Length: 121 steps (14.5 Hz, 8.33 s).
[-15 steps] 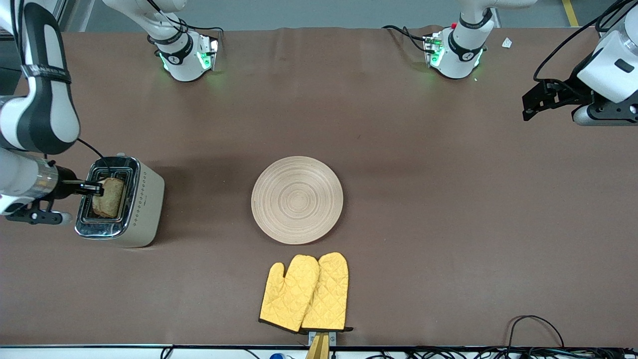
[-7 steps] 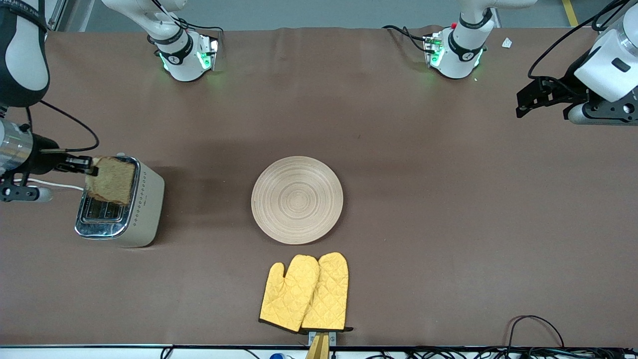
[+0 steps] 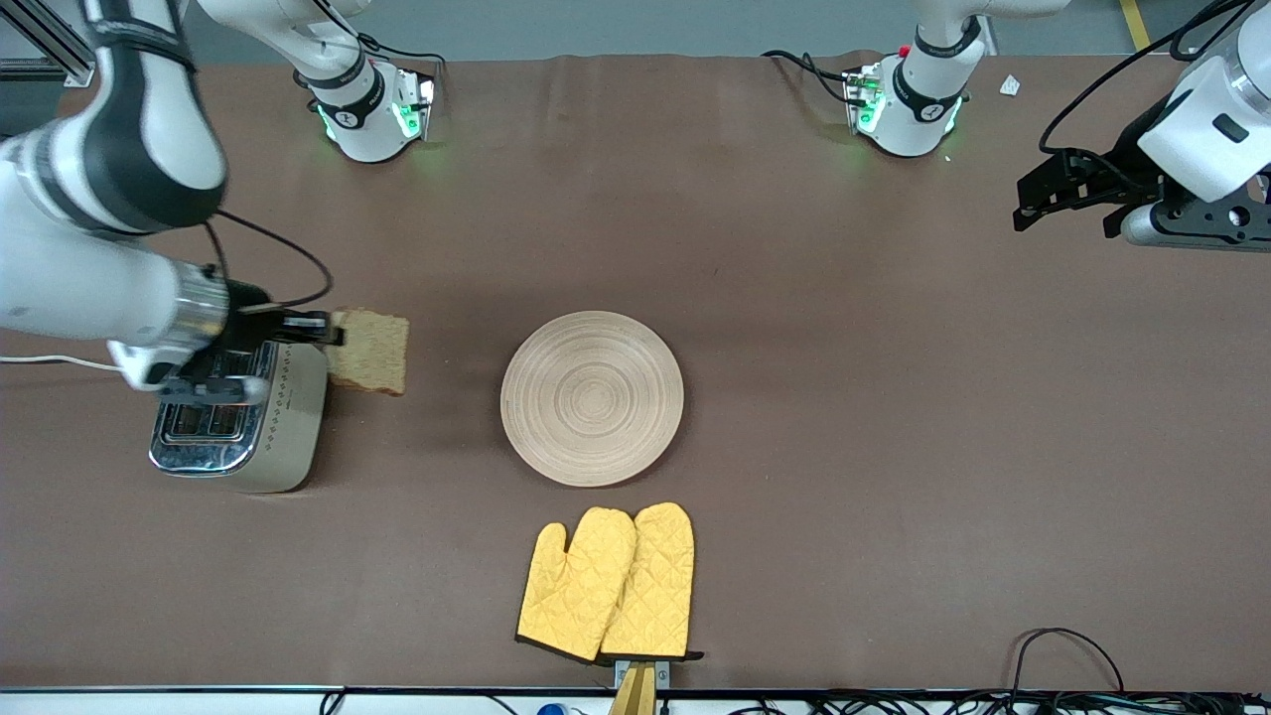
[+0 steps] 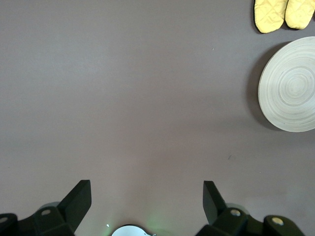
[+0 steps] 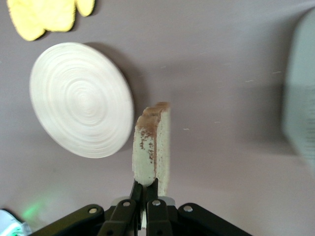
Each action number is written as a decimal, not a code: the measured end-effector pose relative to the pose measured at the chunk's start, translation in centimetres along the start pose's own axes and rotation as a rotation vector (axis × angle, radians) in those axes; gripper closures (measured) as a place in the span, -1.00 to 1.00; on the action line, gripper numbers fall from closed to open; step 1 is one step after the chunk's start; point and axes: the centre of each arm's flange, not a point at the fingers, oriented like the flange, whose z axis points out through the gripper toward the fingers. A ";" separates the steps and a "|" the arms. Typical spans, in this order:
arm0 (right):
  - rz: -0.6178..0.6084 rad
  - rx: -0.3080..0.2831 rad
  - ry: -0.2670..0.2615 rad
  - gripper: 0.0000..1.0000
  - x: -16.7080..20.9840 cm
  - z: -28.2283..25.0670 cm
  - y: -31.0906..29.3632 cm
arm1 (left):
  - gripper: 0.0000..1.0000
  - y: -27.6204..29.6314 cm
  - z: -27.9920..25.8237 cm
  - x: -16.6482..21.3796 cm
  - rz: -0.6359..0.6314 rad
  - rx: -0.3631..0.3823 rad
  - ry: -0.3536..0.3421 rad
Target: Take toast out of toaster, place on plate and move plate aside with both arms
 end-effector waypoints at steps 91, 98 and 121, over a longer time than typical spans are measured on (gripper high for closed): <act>-0.038 -0.355 0.230 -1.00 -4.6 -20.5 12.3 | 0.82 18.3 51.9 14.5 0.146 -0.989 0.025; -0.040 -0.347 0.256 -1.00 -4.8 -21.8 12.3 | 0.82 8.1 44.5 18.4 0.116 -0.980 0.098; -0.056 -0.342 0.223 -1.00 -5.5 -21.6 11.2 | 0.82 -33.4 45.9 12.2 -0.117 -0.927 0.122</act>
